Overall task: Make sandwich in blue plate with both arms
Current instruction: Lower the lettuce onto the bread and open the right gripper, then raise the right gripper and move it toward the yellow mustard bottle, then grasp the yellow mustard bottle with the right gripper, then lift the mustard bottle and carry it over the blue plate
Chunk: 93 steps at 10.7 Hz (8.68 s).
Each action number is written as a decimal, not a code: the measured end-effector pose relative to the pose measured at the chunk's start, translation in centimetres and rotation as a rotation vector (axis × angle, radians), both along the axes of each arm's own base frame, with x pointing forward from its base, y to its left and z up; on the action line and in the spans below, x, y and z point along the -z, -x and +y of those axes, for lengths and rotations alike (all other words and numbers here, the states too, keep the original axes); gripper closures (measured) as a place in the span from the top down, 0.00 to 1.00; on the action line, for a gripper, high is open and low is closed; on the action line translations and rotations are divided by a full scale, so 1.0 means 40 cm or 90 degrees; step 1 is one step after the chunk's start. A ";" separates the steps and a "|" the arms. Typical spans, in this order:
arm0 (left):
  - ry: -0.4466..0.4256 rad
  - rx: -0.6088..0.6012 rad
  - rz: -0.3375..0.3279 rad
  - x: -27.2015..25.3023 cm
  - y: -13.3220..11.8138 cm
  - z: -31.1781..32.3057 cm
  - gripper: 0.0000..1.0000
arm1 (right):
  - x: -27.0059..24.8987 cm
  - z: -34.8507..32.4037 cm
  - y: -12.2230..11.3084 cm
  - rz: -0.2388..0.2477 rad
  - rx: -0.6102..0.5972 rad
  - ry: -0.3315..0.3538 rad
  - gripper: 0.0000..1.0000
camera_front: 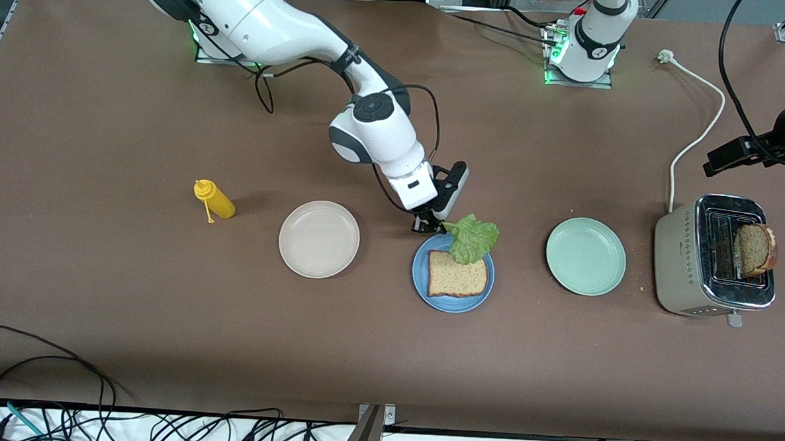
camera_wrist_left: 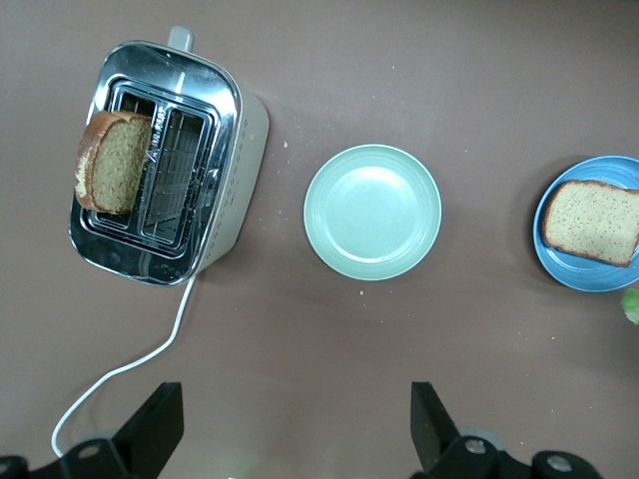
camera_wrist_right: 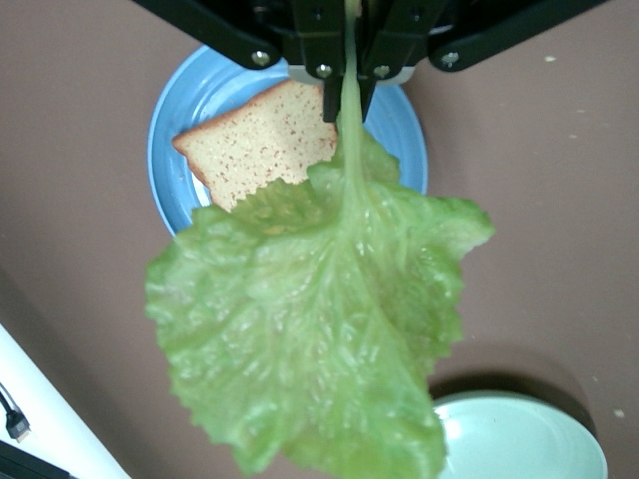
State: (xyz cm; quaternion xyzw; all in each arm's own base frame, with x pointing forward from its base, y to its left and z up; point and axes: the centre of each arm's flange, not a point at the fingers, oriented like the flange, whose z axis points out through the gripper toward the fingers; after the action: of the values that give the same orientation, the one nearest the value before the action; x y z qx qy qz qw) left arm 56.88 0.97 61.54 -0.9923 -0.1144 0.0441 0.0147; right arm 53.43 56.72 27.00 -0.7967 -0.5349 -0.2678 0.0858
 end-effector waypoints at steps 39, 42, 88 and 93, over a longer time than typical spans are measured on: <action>0.000 0.031 -0.001 -0.002 0.001 0.041 1.00 | -0.483 -0.530 -0.149 0.199 0.209 0.188 1.00; 0.000 0.031 -0.001 -0.003 0.001 0.042 1.00 | -0.558 -0.771 -0.172 0.279 0.317 0.249 1.00; 0.000 0.023 -0.001 -0.002 0.001 0.061 1.00 | 0.246 -1.367 -0.188 0.082 -0.431 -0.380 0.28; 0.000 0.023 -0.001 -0.002 0.001 0.062 1.00 | 0.020 -1.060 -0.316 0.088 -0.366 -0.258 0.12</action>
State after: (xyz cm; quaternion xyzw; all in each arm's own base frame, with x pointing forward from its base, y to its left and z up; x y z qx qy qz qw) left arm 56.83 3.43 61.62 -0.9943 -0.0962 0.0430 0.0156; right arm 66.08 14.32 26.18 -0.5966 -0.6662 -0.2791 0.3497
